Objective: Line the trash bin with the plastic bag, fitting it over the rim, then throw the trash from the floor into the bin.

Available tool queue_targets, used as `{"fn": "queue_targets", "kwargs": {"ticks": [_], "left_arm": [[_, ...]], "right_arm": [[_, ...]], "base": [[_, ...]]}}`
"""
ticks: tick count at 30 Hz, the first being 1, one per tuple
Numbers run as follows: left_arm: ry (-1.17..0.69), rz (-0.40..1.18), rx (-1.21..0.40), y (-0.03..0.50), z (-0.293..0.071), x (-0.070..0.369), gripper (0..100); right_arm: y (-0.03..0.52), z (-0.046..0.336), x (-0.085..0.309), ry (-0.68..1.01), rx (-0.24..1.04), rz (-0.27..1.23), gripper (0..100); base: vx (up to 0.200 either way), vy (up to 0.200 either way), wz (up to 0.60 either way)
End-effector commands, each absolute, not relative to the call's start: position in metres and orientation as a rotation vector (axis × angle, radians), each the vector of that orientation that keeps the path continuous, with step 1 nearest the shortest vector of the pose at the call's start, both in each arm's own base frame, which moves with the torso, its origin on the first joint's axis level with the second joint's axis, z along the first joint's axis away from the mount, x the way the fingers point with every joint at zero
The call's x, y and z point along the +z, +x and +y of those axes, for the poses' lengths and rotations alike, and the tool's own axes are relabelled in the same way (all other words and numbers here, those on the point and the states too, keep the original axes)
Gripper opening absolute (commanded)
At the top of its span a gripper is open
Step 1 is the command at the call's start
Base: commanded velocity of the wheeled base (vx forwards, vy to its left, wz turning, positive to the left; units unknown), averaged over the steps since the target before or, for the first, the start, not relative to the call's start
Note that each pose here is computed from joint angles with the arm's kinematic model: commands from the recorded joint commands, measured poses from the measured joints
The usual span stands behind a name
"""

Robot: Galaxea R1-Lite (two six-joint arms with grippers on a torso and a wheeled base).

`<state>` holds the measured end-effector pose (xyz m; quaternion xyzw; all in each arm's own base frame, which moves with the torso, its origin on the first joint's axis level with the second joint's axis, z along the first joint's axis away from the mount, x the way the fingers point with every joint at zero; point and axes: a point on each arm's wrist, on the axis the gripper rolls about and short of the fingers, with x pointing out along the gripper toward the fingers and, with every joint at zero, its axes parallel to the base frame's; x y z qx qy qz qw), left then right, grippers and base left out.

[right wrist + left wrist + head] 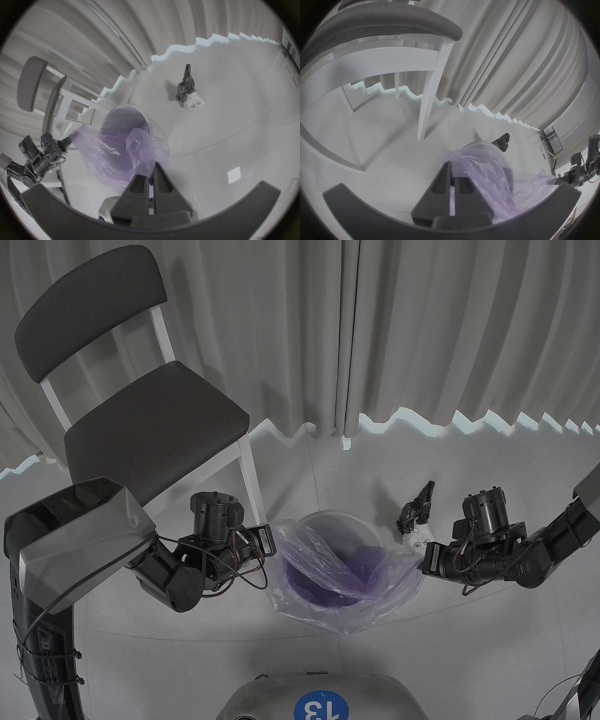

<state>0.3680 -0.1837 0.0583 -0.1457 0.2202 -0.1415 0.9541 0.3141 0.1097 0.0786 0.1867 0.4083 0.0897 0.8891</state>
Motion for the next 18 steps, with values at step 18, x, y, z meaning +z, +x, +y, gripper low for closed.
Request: {"fn": "queue_targets", "kwargs": {"ticks": [18], "left_arm": [[-0.284, 0.404, -0.328, 0.358, -0.192, 0.05, 0]], "right_arm": [[0.351, 0.103, 0.031, 0.206, 0.134, 0.917, 0]], "base": [[0.0, 0.0, 0.0]]}}
